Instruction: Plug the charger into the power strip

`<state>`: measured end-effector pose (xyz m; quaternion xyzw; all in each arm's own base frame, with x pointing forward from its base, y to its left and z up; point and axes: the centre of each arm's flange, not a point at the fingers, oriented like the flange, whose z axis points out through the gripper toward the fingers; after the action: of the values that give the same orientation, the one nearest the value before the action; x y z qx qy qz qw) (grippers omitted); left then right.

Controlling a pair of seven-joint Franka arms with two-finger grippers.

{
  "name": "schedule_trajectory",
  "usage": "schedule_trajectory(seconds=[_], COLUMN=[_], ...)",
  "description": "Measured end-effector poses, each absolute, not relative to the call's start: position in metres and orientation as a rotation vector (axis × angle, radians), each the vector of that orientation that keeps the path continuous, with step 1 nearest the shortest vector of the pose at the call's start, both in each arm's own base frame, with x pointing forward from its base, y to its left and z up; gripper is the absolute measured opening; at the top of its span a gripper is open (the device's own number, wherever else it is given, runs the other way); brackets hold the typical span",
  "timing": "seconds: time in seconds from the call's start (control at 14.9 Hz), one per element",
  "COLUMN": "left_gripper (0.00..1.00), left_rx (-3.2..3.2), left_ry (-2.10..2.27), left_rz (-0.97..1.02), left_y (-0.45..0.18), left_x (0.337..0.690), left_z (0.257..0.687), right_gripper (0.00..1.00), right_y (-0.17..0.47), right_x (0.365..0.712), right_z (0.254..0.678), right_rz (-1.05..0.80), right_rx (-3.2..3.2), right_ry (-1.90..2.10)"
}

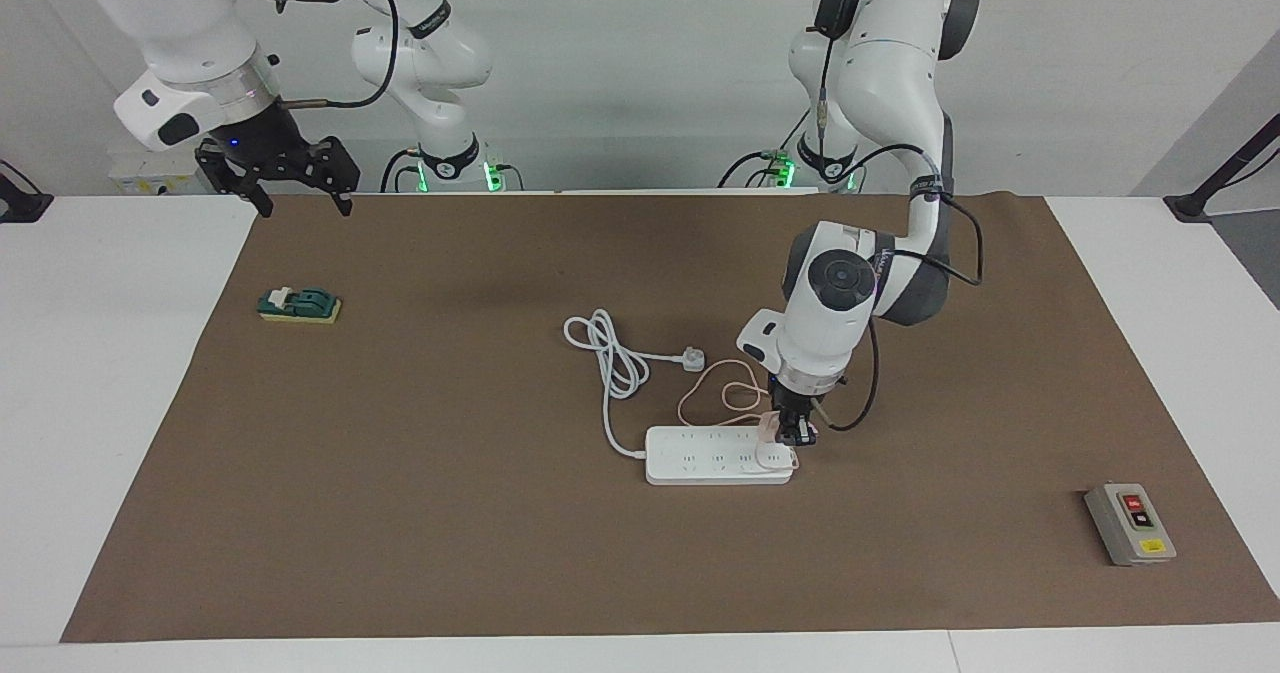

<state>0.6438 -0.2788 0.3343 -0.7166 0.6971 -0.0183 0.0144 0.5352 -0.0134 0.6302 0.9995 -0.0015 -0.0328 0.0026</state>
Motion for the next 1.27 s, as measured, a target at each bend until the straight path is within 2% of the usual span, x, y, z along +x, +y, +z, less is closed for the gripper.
schedule_trajectory(seconds=[1.27], left_gripper=[0.32], left_rx=[-2.167], left_ry=[2.29], left_rz=[0.026], left_y=[-0.28], left_x=[0.657], left_z=[0.332], right_gripper=[1.0], right_y=[-0.013], right_x=[0.535], right_z=[0.63], right_rz=[-0.103], right_rx=[3.135], right_ry=[-0.005])
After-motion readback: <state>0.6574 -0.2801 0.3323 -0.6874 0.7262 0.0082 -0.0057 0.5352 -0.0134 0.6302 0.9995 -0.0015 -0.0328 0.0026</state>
